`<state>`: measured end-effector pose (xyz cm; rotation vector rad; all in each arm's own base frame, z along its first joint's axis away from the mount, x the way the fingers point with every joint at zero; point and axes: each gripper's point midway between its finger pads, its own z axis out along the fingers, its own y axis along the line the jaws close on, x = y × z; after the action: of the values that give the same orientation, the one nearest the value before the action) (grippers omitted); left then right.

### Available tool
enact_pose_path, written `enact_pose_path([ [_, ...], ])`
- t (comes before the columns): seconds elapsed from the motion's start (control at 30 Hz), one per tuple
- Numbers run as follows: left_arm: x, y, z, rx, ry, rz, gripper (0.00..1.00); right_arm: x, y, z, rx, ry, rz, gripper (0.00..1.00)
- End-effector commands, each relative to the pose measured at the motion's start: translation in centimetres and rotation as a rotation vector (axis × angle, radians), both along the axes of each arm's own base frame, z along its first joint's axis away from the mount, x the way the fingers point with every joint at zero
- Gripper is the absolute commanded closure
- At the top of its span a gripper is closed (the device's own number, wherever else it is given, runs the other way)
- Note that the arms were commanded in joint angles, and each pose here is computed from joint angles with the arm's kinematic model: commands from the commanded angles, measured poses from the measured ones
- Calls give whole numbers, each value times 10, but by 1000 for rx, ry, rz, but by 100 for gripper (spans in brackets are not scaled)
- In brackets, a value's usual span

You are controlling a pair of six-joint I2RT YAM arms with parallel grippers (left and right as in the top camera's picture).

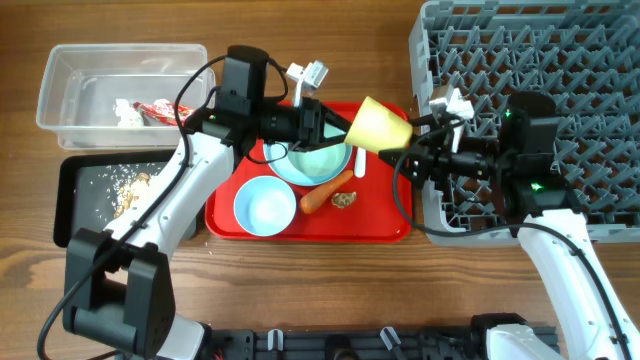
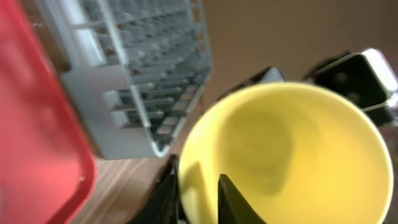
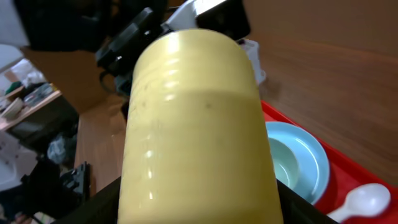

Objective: Sort waste into correct bins and load items into the dishwasher rack
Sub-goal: 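Place the yellow cup into the rack with the right gripper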

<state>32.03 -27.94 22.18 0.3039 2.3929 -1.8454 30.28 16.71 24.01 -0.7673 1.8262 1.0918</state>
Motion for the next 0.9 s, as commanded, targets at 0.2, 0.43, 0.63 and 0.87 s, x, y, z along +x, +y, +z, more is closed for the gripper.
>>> enact_pose_path([
  [0.2,40,77,-69,419,22,329,58,34,-51,-20,-208,83,-418,39],
  [0.43,44,155,-67,617,-12,499,55,27,-109,-5,-362,119,-728,38],
  [0.63,36,188,-45,699,-70,595,54,18,-180,16,-427,204,-1017,38],
  [0.87,34,199,-35,743,-107,641,53,5,-266,22,-484,294,-1294,33],
])
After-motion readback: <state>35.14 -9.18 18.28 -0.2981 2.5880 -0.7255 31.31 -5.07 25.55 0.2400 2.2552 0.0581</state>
